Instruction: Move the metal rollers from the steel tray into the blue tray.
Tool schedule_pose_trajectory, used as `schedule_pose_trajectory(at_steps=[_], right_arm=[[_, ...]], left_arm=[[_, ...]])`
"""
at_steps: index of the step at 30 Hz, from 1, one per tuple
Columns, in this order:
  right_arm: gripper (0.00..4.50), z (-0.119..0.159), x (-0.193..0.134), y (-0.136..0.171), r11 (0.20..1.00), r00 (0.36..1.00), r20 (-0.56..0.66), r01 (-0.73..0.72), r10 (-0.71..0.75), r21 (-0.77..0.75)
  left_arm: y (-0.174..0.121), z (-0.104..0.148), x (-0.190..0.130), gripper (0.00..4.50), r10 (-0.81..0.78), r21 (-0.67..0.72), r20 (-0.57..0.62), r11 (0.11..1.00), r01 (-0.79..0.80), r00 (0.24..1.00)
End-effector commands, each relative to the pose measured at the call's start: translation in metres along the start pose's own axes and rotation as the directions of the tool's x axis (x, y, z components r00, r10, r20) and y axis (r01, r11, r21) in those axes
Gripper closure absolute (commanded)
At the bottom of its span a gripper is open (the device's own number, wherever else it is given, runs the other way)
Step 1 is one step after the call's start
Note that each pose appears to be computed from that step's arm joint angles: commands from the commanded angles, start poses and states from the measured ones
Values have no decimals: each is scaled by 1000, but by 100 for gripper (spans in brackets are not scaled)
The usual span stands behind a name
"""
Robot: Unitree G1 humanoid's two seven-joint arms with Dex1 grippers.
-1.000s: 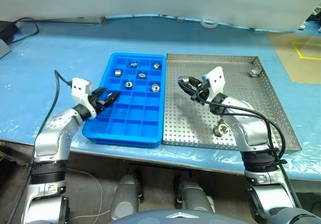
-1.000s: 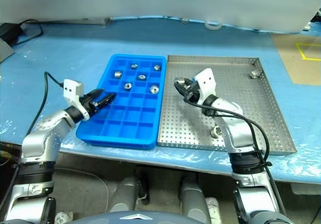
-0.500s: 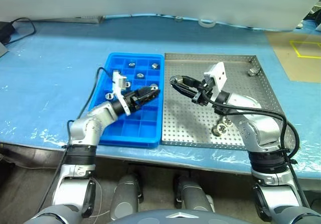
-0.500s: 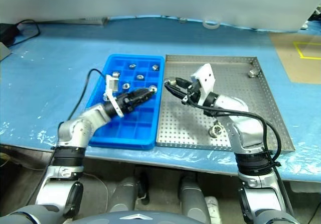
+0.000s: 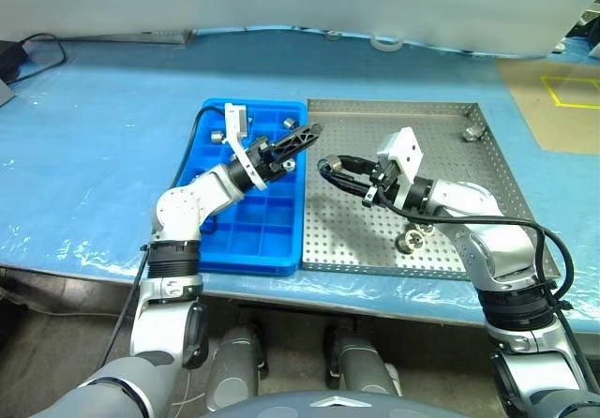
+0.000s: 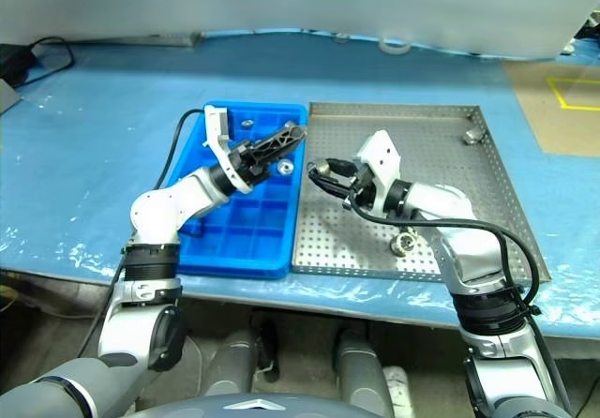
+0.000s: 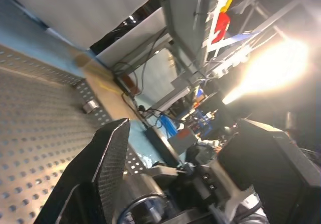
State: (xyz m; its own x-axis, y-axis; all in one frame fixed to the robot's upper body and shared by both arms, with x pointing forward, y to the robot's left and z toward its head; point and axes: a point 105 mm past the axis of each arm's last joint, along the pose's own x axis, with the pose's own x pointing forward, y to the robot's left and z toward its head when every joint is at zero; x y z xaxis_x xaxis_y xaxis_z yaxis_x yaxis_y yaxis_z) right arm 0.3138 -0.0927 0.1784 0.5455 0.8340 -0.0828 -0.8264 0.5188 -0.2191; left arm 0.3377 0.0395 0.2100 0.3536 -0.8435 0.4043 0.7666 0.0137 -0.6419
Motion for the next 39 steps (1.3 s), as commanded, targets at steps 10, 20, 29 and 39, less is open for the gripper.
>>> schedule_pose_trajectory(at_steps=[10,20,29,39], right_arm=[[334,28,2,4,964,999,15,-42,48,-263],[334,39,6,3,958,998,52,-31,48,-284],[334,44,7,1,959,997,68,-12,33,-285],[334,44,7,-2,962,996,84,28,-5,-271]], left_arm=[[17,4,-2,90,91,-34,-52,995,-93,994],[21,-17,5,90,92,-56,-107,994,-98,990],[22,-18,10,90,84,-57,-115,994,-91,990],[20,-24,14,90,64,-64,-136,995,-73,989]])
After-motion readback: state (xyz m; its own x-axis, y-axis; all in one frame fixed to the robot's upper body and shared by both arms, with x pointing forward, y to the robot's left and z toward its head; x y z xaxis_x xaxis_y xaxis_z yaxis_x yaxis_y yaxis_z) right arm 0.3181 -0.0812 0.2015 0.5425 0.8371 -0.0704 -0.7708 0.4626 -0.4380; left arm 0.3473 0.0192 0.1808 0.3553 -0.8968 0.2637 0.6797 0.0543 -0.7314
